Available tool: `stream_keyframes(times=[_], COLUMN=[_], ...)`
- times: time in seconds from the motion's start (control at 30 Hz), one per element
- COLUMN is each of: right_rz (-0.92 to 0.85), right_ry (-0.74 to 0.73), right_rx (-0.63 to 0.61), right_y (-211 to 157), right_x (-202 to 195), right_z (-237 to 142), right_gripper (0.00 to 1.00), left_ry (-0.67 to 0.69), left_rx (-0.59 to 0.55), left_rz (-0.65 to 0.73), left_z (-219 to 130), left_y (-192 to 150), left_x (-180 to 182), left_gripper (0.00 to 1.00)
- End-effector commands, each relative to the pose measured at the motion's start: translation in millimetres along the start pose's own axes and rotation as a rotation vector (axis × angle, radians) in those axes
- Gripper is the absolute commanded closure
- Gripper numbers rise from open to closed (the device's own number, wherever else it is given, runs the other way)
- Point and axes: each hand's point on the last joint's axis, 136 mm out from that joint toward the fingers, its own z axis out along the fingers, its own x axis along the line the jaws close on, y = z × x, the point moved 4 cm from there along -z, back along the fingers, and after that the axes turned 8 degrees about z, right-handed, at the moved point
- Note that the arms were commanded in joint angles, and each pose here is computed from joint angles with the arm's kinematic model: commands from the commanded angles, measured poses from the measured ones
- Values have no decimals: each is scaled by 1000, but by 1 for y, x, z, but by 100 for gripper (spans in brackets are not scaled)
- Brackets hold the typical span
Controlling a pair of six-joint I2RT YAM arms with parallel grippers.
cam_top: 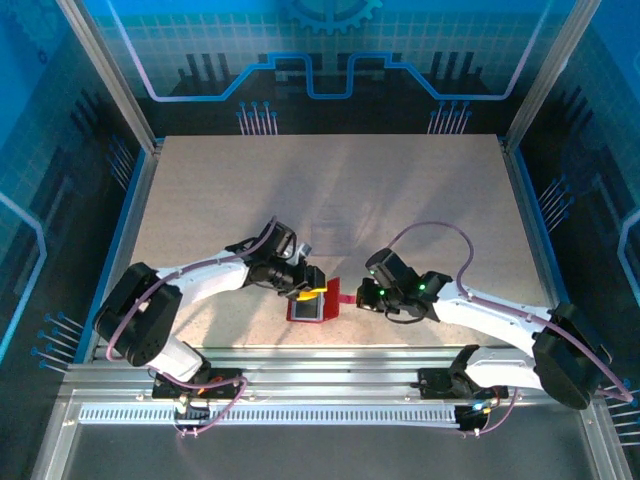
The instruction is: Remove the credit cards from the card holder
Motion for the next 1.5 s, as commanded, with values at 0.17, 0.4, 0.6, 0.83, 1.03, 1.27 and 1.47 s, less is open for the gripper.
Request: stream_keyframes(times=[0.17, 0.4, 0.6, 0.83, 1.03, 1.27, 1.47], right_rz=[-8, -19, -62, -102, -115, -109, -90], right_ry=[-39, -35, 28, 255, 377, 245, 179], right_rx=[30, 17, -20, 46, 218, 306, 291], right_y=[-3, 1, 11, 8, -12, -28, -27], right_x=[-13, -7, 17, 64, 89, 69, 52], right_z=[9, -3, -32, -45, -14, 25, 33], right_gripper=[97, 87, 74, 73, 91, 96, 96], left_ry=[-55, -39, -28, -6, 17, 31, 63], left_rx=[74, 105, 109, 99, 76, 33, -36], left_rz=[14, -1, -8, -17, -24, -26, 10], left_z=[21, 33, 35, 37, 35, 23, -3], left_y=[-2, -1, -1, -1, 1, 3, 8], left_x=[-14, -7, -4, 2, 5, 4, -6], left_gripper=[75, 79, 79, 80, 81, 81, 79])
